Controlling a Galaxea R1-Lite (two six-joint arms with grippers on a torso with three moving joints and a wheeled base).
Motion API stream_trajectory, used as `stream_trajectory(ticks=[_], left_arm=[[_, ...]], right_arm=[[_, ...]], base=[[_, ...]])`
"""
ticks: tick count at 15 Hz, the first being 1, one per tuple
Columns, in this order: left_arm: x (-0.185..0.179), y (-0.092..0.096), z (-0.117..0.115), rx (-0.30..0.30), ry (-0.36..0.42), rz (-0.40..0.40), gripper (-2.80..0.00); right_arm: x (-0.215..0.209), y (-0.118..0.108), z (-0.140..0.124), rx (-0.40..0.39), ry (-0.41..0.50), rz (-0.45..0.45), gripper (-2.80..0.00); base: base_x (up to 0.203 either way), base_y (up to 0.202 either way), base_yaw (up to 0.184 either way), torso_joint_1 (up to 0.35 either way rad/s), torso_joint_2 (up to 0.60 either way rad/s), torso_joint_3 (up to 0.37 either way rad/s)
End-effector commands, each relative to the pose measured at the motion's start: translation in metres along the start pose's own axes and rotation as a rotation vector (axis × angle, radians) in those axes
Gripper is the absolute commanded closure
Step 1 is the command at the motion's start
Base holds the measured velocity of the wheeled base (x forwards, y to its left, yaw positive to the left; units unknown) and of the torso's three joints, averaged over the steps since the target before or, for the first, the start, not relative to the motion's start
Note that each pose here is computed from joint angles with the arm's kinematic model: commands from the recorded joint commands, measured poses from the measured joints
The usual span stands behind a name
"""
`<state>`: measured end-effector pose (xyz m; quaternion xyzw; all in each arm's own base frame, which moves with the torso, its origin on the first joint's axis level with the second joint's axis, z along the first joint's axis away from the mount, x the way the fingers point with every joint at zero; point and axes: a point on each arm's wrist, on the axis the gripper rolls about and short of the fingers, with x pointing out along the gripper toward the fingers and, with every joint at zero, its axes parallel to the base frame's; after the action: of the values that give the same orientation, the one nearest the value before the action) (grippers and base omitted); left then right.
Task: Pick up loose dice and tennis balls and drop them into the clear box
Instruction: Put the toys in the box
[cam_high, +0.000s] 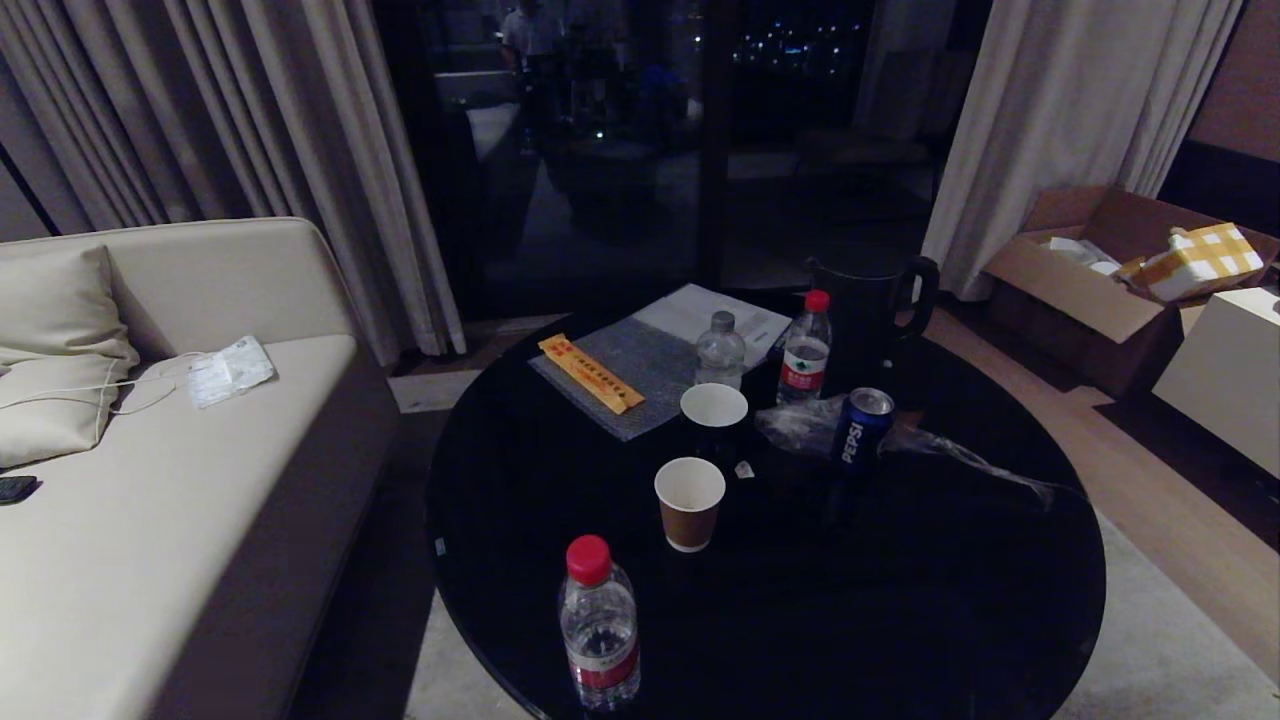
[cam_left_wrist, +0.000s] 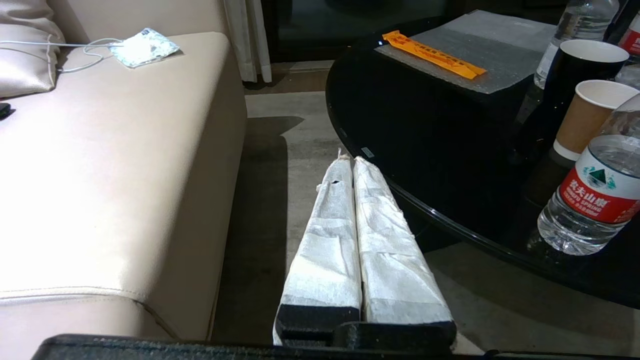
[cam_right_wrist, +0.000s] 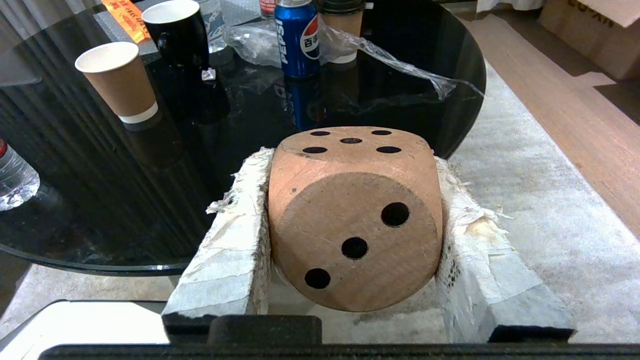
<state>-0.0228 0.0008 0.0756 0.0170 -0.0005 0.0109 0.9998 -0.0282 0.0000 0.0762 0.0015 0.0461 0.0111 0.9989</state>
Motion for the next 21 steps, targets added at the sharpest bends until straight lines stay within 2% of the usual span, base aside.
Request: stream_trajectory(ticks=[1, 21], left_arm=[[0.0002, 0.0, -0.0004, 0.001, 0.003, 0.001, 0.0], [0.0002, 0.0, -0.0004, 0.0, 0.003, 0.001, 0.0]], right_arm=[[0.0002, 0.0, 0.0, 0.001, 0.003, 0.001, 0.0], [0.0001, 0.0, 0.0, 0.003, 0.002, -0.001, 0.0]], base=[[0.0, 0.0, 0.0, 0.0, 0.0, 0.0], [-0.177, 0.0, -0.001, 0.002, 0.0, 0.003]])
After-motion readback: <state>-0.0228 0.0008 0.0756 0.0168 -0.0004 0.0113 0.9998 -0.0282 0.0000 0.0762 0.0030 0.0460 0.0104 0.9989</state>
